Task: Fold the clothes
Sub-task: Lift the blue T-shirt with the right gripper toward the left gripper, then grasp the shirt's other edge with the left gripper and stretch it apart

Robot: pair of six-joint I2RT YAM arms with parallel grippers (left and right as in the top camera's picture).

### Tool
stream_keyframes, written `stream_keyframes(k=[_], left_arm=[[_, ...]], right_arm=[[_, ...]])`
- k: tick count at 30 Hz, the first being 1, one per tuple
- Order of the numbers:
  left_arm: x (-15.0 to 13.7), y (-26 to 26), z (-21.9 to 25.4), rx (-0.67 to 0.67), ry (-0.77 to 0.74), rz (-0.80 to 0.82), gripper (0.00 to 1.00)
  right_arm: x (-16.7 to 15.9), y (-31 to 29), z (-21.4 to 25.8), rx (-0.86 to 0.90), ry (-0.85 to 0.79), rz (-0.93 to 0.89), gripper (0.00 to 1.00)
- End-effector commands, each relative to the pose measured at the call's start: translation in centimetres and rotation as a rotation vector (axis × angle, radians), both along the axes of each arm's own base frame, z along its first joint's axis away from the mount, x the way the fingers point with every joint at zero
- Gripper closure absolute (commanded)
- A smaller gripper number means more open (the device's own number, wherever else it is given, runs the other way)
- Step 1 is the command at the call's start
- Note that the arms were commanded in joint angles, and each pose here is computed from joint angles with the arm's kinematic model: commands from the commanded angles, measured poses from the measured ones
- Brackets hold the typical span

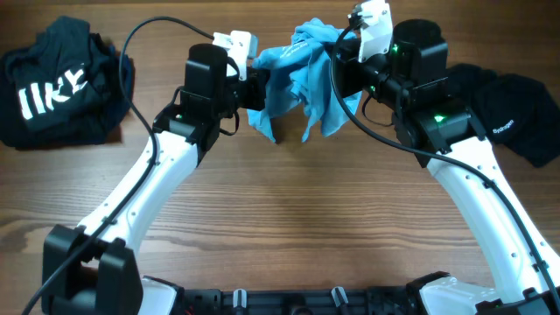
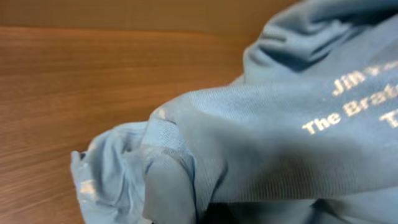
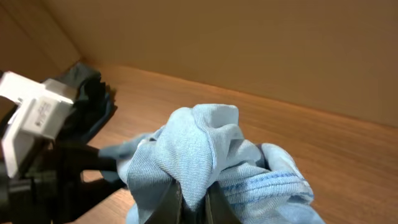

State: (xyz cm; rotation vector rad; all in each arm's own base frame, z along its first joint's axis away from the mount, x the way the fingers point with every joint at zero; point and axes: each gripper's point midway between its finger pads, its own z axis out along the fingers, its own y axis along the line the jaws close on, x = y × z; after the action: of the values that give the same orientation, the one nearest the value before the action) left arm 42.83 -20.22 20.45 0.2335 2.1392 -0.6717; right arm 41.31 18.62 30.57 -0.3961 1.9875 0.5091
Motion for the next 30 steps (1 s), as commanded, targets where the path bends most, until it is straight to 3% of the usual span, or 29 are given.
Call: stream_keyframes(k=[1, 5, 12, 20, 30], left_arm=[[0.3, 2.9, 6.4, -0.028, -0.139, 0.121, 0.96], [-1.3, 6.9, 12.4, -0.03, -0.274, 0.257, 0.96], [-4.4, 10.6, 16.5, -0.009, -0.355, 0.399, 0.96], [-5.0, 10.9, 16.2, 0.004, -0.337, 0.408, 0.96], [-4.6, 14.1, 14.3, 0.111, -0.289, 0.578, 0.96]], right_arm=[[0.3, -0.8, 1.2, 0.001, -0.018, -0.048, 0.96], [0.5, -1.9, 0.3, -0.034, 0.006, -0.111, 0.96], [0.9, -4.0, -0.4, -0.025, 0.054, -0.224, 0.96], [0.5, -4.3, -1.2, -0.034, 0.09, -0.237, 0.96], [-0.1, -12.8, -2.9, -0.06, 0.198, -0.592, 0.96]])
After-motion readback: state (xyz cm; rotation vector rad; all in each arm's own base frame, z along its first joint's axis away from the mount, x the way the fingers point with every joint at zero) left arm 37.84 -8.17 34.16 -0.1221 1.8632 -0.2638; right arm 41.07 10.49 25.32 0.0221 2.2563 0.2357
